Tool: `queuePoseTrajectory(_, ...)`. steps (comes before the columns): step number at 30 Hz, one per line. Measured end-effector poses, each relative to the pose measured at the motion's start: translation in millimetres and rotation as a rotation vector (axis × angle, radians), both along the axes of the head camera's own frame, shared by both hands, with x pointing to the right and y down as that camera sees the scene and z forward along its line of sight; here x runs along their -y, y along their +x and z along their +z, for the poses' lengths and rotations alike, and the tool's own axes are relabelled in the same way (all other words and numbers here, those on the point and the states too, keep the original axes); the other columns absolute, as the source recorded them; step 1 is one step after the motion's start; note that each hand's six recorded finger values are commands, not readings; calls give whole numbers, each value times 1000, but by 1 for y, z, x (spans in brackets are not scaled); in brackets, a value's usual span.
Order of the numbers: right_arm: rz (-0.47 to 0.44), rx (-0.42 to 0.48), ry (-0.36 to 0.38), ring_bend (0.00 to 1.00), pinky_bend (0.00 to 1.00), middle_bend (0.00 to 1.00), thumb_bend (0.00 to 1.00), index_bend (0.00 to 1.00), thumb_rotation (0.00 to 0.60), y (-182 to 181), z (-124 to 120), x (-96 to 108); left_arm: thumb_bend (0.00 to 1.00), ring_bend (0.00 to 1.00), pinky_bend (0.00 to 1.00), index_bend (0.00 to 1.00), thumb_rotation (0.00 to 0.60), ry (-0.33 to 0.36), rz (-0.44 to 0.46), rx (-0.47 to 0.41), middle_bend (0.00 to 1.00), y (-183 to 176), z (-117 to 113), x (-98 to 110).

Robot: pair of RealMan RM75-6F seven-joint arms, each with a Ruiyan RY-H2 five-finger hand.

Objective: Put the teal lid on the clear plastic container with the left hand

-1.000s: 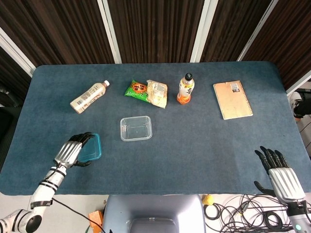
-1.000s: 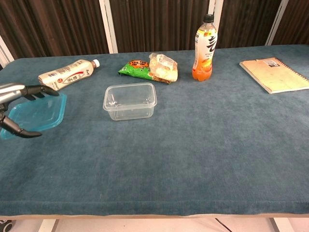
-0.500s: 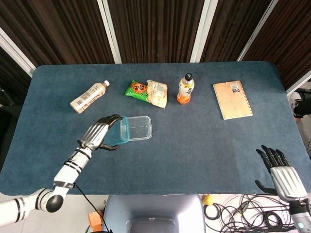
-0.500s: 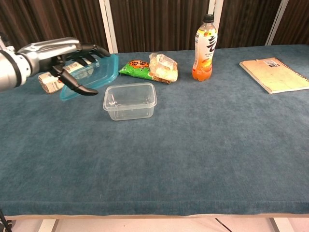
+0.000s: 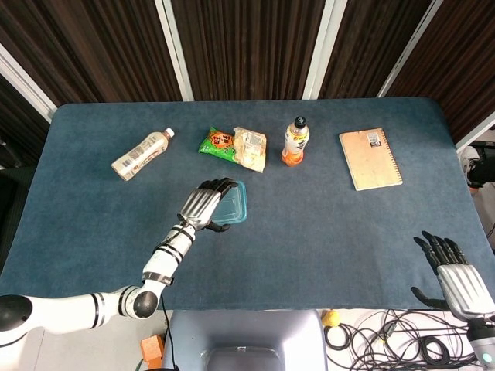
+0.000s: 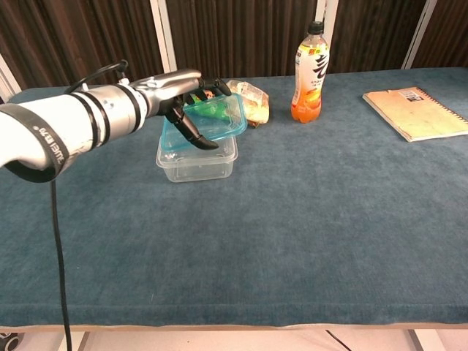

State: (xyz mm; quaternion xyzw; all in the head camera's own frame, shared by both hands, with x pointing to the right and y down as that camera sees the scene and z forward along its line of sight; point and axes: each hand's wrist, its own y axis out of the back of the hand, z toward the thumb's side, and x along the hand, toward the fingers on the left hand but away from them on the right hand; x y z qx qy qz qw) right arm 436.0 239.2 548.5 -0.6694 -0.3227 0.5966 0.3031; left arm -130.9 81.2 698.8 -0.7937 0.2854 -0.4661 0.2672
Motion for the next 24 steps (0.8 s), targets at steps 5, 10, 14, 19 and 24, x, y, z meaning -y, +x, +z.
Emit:
queuePoseTrajectory(5, 3, 3, 2, 0, 21, 0, 176, 0, 600, 3, -2, 0, 277, 730, 553, 187, 600, -1, -8, 25, 735, 3, 8, 5)
queuePoseTrajectory(10, 5, 5, 3, 0, 21, 0, 176, 0, 600, 4, -3, 0, 277, 726, 550, 187, 600, -15, -3, 44, 730, 5, 17, 5)
queuePoseTrajectory(14, 6, 6, 3, 0, 21, 0, 176, 0, 600, 4, -3, 0, 276, 717, 541, 187, 600, -18, -2, 49, 724, 5, 19, 4)
queuePoseTrajectory(19, 7, 5, 2, 0, 21, 0, 176, 0, 600, 5, -2, 1, 277, 689, 509, 187, 600, -26, 1, 76, 701, -1, 28, 6)
queuePoseTrajectory(24, 7, 4, 3, 0, 21, 0, 176, 0, 600, 5, -2, 1, 276, 680, 496, 187, 600, -38, 14, 102, 693, -6, 36, 5)
